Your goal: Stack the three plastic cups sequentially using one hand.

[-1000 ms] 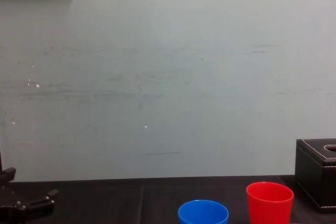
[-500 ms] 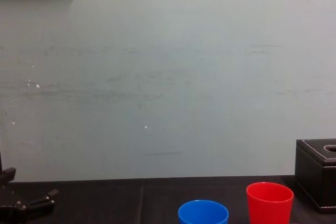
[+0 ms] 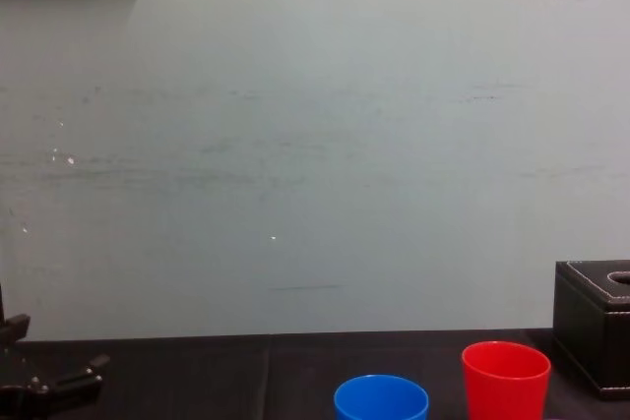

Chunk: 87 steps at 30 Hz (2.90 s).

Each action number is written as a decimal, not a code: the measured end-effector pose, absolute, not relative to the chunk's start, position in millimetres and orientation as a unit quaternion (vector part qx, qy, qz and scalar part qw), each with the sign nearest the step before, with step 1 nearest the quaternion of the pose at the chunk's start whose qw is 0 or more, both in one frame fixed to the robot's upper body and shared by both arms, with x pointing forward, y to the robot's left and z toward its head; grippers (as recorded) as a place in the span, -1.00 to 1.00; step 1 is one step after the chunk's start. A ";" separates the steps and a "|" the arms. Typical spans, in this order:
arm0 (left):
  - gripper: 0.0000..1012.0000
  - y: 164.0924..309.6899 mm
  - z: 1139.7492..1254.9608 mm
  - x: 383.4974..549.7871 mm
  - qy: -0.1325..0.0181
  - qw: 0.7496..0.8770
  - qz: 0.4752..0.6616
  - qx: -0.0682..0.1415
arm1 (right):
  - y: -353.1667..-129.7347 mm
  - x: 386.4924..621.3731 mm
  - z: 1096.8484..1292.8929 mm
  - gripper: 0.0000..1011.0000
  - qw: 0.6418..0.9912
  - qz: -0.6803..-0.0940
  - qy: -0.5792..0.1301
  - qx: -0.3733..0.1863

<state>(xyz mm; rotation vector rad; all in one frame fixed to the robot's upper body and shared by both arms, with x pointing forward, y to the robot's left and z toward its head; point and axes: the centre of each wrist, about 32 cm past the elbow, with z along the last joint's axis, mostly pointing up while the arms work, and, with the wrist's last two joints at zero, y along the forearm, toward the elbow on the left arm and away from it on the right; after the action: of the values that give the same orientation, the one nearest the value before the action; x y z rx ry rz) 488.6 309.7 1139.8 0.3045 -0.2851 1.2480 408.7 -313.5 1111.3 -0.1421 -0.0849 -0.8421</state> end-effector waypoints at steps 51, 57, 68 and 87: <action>0.99 309.7 1139.8 488.6 -0.133 0.791 0.580 0.141 | -286.6 425.4 1140.7 0.45 0.906 -0.414 -0.057 -0.067; 0.99 309.7 1139.8 488.6 -0.132 0.791 0.580 0.141 | -285.2 432.1 1167.4 0.45 0.907 -0.412 -0.063 -0.069; 0.99 309.7 1139.8 488.6 -0.132 0.791 0.580 0.141 | -286.8 458.3 1207.8 0.45 0.900 -0.423 -0.080 -0.072; 0.99 309.7 1139.8 488.6 -0.132 0.791 0.580 0.141 | -276.8 510.9 1207.1 0.45 0.893 -0.435 -0.072 -0.089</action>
<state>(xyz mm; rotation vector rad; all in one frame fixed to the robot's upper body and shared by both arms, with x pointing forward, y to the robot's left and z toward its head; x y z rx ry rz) 488.6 309.7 1139.8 0.3045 -0.2850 1.2479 510.9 -276.8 1207.1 -0.1845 -0.1499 -0.9020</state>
